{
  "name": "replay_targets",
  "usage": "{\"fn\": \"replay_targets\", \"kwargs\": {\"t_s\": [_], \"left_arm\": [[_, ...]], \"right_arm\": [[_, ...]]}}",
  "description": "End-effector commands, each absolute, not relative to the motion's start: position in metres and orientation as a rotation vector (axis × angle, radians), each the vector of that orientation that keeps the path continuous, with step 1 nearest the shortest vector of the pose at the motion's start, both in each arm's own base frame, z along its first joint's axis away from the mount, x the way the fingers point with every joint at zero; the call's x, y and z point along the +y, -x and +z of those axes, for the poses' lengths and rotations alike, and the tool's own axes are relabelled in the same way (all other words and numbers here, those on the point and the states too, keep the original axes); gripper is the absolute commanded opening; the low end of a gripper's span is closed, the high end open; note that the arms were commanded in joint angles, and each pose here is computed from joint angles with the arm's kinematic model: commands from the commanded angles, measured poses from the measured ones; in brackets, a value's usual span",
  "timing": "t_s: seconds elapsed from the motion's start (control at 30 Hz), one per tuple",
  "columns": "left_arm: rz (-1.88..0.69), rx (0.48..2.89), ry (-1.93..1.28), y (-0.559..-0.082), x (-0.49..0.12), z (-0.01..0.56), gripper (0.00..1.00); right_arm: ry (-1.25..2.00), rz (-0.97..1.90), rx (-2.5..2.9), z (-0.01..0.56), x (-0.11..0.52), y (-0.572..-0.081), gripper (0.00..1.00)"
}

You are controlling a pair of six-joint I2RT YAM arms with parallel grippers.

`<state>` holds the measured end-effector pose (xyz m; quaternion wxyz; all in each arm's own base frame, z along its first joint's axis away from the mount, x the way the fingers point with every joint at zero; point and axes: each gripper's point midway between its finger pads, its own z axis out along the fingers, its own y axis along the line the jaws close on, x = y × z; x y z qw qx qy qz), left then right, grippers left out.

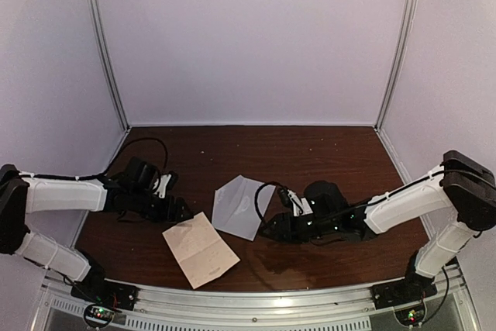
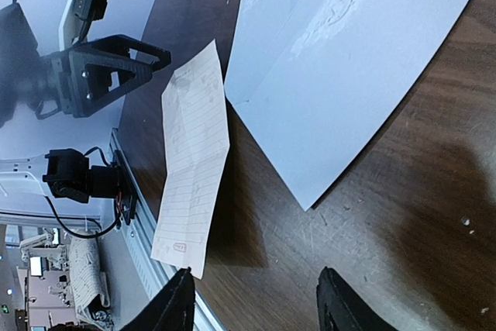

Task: Place the letter into the envelope and seal it

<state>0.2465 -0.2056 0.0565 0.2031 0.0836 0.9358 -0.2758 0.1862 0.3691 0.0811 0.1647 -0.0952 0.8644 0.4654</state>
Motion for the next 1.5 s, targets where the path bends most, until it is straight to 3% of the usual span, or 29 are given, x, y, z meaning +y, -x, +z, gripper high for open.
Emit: {"fn": "replay_targets", "kwargs": {"t_s": [0.0, 0.43, 1.0, 1.2, 1.33, 1.47], "left_arm": [[-0.776, 2.606, -0.338, -0.247, -0.209, 0.05, 0.76], [-0.804, 2.58, -0.346, -0.25, -0.212, 0.054, 0.77], [-0.763, 2.526, -0.322, -0.256, -0.206, 0.068, 0.77], [-0.7, 2.467, -0.285, -0.266, -0.198, 0.09, 0.77], [-0.65, 2.395, -0.235, -0.275, -0.187, 0.116, 0.78], [-0.575, 2.275, -0.173, -0.289, -0.173, 0.163, 0.8]], "right_arm": [[0.309, 1.427, 2.472, 0.083, 0.388, -0.17, 0.55], [0.427, 1.561, 2.492, 0.079, 0.44, -0.141, 0.51], [0.519, 1.519, 2.593, 0.051, 0.471, -0.133, 0.45], [0.524, 1.525, 2.586, 0.051, 0.477, -0.136, 0.25], [0.535, 1.54, 2.546, 0.062, 0.481, -0.139, 0.0], [0.642, 1.538, 2.452, 0.094, 0.484, -0.142, 0.0]]}}
